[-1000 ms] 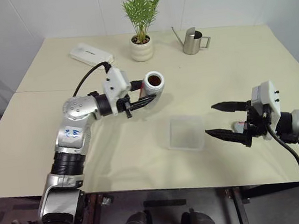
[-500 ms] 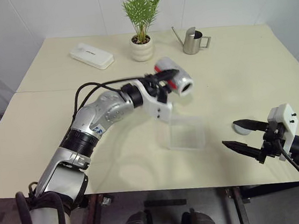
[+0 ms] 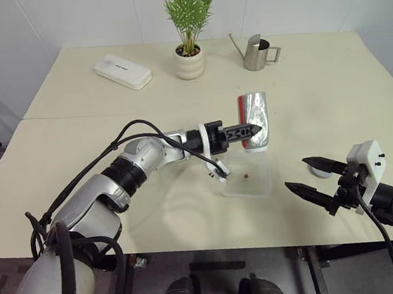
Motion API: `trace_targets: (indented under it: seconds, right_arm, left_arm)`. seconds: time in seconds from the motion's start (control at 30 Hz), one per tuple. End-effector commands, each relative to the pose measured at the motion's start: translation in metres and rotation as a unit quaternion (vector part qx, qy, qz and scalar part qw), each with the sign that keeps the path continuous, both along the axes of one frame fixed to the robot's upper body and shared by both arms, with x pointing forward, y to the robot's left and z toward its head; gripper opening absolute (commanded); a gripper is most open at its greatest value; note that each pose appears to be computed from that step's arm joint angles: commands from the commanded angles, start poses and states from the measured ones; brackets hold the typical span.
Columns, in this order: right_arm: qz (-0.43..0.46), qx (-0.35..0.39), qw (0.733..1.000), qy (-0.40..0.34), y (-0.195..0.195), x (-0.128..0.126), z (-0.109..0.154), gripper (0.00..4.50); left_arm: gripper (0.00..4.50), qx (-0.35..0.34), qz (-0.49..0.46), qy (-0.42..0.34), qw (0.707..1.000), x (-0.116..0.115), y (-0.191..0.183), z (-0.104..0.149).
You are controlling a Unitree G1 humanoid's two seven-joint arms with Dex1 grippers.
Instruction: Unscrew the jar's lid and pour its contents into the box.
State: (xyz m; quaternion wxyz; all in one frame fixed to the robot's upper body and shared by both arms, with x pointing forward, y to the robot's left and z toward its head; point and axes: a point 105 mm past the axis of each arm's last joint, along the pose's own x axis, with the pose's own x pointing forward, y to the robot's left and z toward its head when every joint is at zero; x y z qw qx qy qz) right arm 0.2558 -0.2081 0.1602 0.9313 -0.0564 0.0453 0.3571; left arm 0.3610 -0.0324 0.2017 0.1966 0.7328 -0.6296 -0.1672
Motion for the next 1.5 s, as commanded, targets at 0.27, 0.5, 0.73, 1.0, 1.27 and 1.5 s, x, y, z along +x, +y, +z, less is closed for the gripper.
trace_targets:
  seconds: [0.27,0.5,0.73,1.0,1.27,1.5]
  right_arm:
    - [0.01,0.012,1.0,-0.026,0.007,0.001,0.01,4.45]
    - [0.025,0.011,0.999,-0.023,0.009,0.001,0.01,4.45]
    - [0.058,-0.008,0.997,-0.041,0.013,0.012,0.017,4.45]
    - [0.087,-0.023,0.99,-0.109,0.017,0.027,0.041,4.45]
    - [0.104,-0.03,0.985,-0.131,0.022,0.037,0.054,4.45]
    - [0.109,-0.028,0.985,-0.135,0.028,0.04,0.056,4.49]
  left_arm:
    - [1.86,-0.068,0.021,0.055,0.996,0.005,0.01,0.029]
    - [1.86,-0.189,0.077,0.245,0.948,0.019,0.05,0.063]
    - [1.86,-0.537,0.164,0.637,0.528,0.091,0.166,0.066]
    - [1.86,-0.688,0.136,0.678,0.221,0.095,0.275,0.016]
    - [1.86,-0.721,0.103,0.644,0.236,0.078,0.316,-0.003]
    - [2.21,-0.727,0.087,0.635,0.246,0.07,0.326,-0.012]
